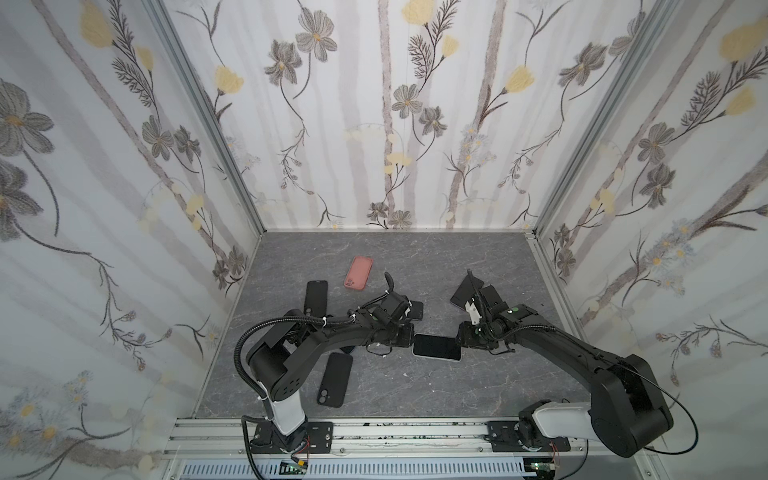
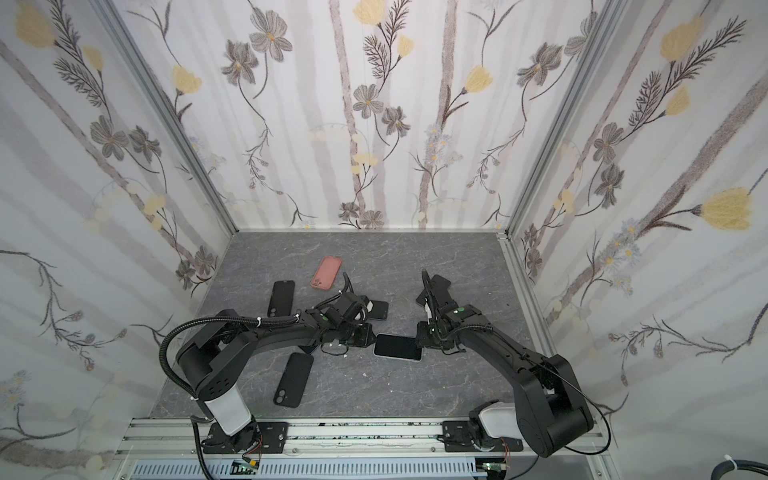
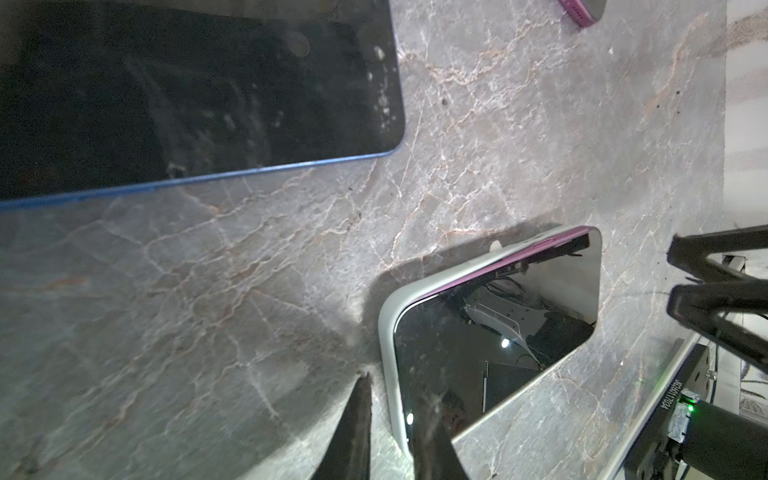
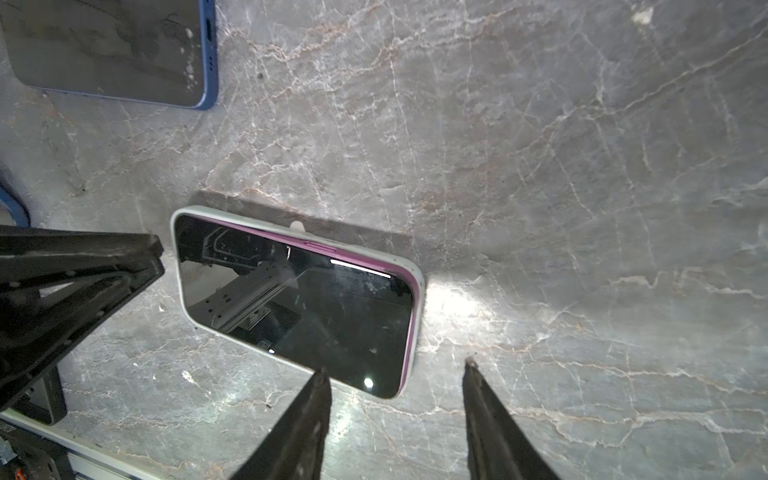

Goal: Put the phone into the phone case

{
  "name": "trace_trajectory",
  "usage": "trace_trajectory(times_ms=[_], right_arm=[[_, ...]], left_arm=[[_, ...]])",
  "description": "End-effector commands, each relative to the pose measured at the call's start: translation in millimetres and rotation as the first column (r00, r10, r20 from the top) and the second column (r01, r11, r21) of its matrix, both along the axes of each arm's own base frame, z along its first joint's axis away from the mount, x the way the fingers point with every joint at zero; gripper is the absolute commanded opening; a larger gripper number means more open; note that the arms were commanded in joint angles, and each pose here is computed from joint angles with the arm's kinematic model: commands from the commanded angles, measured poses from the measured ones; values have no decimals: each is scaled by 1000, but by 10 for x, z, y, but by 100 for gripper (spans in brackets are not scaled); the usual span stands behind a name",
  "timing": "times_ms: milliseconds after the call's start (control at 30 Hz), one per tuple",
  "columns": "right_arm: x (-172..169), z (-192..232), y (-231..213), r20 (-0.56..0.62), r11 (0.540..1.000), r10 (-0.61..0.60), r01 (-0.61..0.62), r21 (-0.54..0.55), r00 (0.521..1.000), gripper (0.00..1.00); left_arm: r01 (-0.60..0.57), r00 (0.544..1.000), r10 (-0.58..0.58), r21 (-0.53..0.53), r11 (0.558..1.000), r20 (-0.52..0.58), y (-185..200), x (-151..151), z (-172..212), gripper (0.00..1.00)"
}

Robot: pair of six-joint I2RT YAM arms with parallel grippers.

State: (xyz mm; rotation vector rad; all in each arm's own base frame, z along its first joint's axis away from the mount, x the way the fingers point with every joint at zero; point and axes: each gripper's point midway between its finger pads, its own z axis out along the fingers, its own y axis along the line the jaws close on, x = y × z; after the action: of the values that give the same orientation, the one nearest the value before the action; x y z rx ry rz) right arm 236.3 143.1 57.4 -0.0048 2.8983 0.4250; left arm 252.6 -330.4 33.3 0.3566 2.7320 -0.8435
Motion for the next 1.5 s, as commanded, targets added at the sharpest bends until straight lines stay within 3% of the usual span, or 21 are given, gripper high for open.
trace_trajectory(times_ms=[0,500,833,1000,1100,1467], right_arm=[[-128,-141,-21,-47,1000,10,-10,-5,999,47],[-299,-429,0,-137,1000,26,-25,8,990,20],[-289,-488,-67,-154,998,12,-22,-62,988,19],[-109,-224,-9,-66,999,6,-9,-41,998,30],[96,28,77,13,1000,6,-6,-12,1000,31],[195,-127,64,-6,999,16,-16,-52,1000,20]], left_arm=[[6,1000,-6,1,1000,7,-3,5,-11,17],[17,999,-17,15,1000,-34,16,-64,-140,17],[12,1000,-12,14,1000,-14,15,-30,-85,17],[9,999,-10,8,1000,35,-12,56,73,17],[7,998,-8,10,1000,58,-22,102,141,18],[9,999,-10,18,1000,45,-32,102,66,20]])
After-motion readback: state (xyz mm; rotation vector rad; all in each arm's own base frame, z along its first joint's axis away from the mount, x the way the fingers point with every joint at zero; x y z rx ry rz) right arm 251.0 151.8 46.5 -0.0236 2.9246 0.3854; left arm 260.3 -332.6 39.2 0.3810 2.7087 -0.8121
